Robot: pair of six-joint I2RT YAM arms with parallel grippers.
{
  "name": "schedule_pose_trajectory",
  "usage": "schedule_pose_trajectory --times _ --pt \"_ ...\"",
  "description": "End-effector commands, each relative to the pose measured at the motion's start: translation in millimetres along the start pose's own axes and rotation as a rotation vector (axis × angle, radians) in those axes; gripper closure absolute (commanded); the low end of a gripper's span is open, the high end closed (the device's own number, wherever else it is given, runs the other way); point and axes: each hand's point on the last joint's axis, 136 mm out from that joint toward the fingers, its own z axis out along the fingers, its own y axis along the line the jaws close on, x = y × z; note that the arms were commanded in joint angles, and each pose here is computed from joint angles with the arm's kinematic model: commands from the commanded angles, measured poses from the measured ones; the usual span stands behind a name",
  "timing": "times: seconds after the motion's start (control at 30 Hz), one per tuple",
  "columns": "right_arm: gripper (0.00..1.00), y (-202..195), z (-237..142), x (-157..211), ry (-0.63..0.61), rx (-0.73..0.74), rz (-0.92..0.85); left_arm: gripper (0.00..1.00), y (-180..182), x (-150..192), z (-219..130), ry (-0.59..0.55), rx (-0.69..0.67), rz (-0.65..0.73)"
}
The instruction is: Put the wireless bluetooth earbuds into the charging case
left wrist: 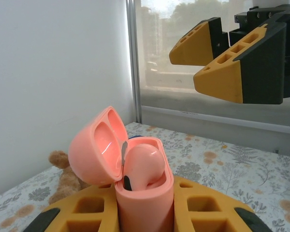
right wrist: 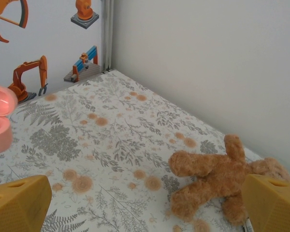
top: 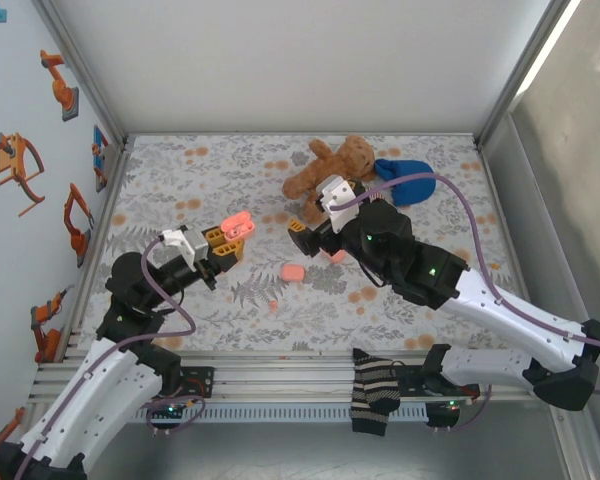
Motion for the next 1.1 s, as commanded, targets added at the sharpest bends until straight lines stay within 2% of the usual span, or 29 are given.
schedule_pose_trajectory --times 0.0,0.33,0.53,0.8,0.9,1.07 --pt "0.0 -13.1 -3.7 3.3 0.003 0.06 0.069 1.0 0.8 12.2 -7.4 0.044 -0.033 0.01" --pt "0.0 -17.4 7.3 48.4 0.133 0.089 0.194 1.0 3.2 15.4 -28.7 0.108 -0.114 0.0" --pt "0.0 -9.9 13.3 88.9 0.281 0.057 0.303 1.0 3.2 14.0 -40.0 0.123 -0.149 0.019" --pt "0.01 21.9 25.9 147.6 0.492 -0.017 0.44 1.0 4.7 15.6 -56.1 0.165 -0.203 0.048" --pt "0.05 37.4 33.7 165.2 0.561 -0.062 0.483 1.0 4.0 12.3 -63.9 0.146 -0.225 0.065" --pt "0.19 65.2 47.3 197.9 0.703 -0.13 0.532 1.0 4.5 12.3 -68.8 0.137 -0.244 0.072"
